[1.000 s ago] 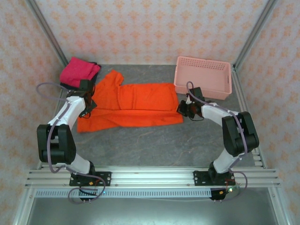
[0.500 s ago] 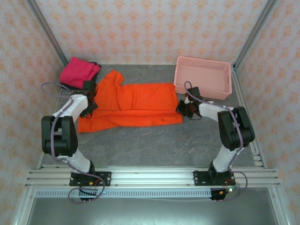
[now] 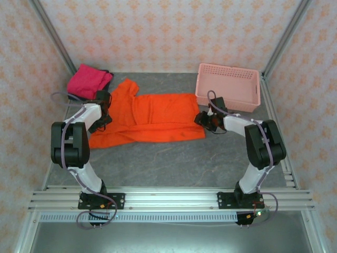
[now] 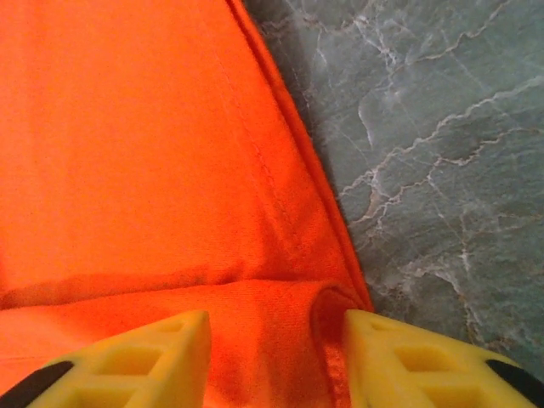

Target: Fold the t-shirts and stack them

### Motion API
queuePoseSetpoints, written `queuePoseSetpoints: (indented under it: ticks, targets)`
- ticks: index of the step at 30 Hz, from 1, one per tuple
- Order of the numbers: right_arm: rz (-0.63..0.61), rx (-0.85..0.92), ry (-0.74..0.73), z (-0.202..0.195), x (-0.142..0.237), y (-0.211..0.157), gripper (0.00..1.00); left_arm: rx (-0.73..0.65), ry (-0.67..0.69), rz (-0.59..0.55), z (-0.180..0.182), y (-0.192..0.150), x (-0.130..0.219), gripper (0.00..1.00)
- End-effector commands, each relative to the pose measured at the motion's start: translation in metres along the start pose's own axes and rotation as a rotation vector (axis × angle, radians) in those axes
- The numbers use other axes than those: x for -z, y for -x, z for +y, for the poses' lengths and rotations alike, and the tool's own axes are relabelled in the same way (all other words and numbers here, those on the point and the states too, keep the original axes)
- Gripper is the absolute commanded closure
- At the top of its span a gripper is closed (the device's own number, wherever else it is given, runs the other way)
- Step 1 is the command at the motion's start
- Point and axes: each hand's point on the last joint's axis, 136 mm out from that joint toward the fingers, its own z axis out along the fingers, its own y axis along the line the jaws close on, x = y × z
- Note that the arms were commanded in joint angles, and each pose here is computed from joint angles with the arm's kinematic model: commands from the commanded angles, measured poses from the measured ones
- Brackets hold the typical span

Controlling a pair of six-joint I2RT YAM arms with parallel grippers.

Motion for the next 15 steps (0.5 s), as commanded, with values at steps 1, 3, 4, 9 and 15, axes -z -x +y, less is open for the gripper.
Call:
queuePoseSetpoints:
  ticks: [1, 3, 4, 9, 15]
  targets:
    - [-0.1, 0.039, 0.037, 0.019, 0.03, 0.018, 0.5, 0.035, -0.034, -0.049, 0.001, 0.013, 0.02, 0.19]
    - [-0.129, 0.047, 0.03, 0.019, 0.042, 0.017, 0.48, 0.043, -0.053, -0.069, 0.004, 0.017, 0.031, 0.09]
    - [-0.142, 0.051, 0.029, 0.018, 0.047, 0.018, 0.48, 0.048, -0.072, -0.081, 0.004, 0.02, 0.038, 0.05]
    - [-0.122, 0.064, 0.042, 0.02, 0.052, 0.005, 0.48, 0.065, -0.141, -0.106, 0.009, 0.022, 0.067, 0.0]
    - [-0.054, 0.087, 0.118, 0.05, 0.026, -0.03, 0.51, 0.086, -0.179, -0.037, 0.027, -0.022, 0.063, 0.04]
